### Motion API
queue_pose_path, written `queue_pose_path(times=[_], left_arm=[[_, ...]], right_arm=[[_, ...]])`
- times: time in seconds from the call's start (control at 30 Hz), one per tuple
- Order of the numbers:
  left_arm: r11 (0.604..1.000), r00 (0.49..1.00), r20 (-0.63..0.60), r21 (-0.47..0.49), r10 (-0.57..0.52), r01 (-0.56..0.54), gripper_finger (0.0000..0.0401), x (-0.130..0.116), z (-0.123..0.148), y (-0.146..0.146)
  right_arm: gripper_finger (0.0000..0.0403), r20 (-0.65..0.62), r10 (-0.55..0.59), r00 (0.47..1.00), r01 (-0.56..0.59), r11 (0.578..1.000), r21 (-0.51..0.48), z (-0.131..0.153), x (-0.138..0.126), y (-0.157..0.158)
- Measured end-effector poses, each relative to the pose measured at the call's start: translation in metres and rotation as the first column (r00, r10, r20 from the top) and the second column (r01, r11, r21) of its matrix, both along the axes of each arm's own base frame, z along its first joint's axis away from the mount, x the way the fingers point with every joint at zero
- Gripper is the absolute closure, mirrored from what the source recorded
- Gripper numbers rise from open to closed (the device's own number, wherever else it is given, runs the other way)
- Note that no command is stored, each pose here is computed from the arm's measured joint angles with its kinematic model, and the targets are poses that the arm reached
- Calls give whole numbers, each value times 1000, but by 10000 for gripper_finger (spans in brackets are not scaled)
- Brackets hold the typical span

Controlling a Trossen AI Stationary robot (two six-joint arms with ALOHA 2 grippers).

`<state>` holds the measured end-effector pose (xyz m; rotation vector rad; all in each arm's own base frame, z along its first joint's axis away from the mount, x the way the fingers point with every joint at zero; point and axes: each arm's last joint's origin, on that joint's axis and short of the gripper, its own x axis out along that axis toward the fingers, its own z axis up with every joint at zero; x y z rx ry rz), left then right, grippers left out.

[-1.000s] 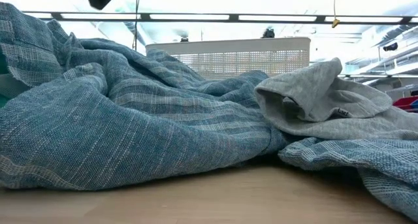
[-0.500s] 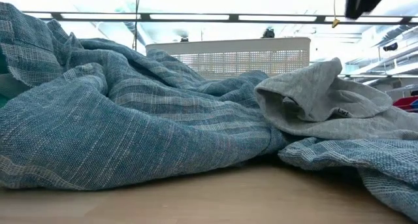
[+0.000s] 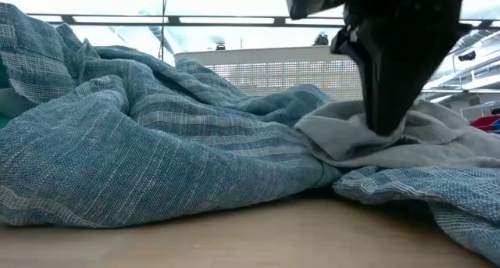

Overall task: Sort clothes
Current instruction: Put the gray sock into the white bin

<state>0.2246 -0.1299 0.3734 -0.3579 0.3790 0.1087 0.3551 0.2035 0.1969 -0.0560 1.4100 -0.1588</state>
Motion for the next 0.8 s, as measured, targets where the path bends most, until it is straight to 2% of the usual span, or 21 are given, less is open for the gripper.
queue_pose_path(times=[0.03, 0.1, 0.2, 0.27, 0.33, 0.4, 0.5, 0.57, 0.63, 0.8], left_arm=[[1000, 1000, -7, -4, 5, -5, 271, -1, -1, 0], [1000, 999, -34, -10, 15, -15, 271, -4, -2, 2], [1000, 998, -66, 8, 21, -20, 271, -6, -5, 4], [1000, 997, -81, 24, 19, -17, 271, -6, -7, 4], [999, 996, -90, 52, 12, -7, 271, -6, -8, 5], [997, 994, -108, 82, 17, -8, 271, -6, -9, 8], [992, 991, -130, 122, 26, -10, 271, -4, -11, 13], [990, 990, -136, 141, 31, -11, 271, -3, -12, 16], [986, 988, -152, 166, 30, -5, 271, -2, -13, 19], [978, 983, -175, 210, 50, -12, 271, 1, -14, 28]], right_arm=[[384, 2, -1, 1000, 1, 1000, 6, 5, -2, -1], [392, 35, -18, 999, 17, 999, 29, 24, -8, -4], [398, 150, -80, 985, 73, 996, 50, 72, -26, -16], [400, 259, -138, 956, 123, 990, 74, 107, -40, -28], [400, 391, -215, 895, 190, 977, 102, 143, -59, -44], [401, 513, -286, 809, 253, 958, 135, 177, -79, -62], [401, 626, -358, 693, 299, 933, 203, 211, -103, -86], [401, 657, -388, 646, 304, 921, 245, 225, -113, -98], [401, 666, -404, 627, 314, 913, 259, 230, -117, -105], [401, 643, -390, 659, 294, 921, 256, 226, -114, -105]])
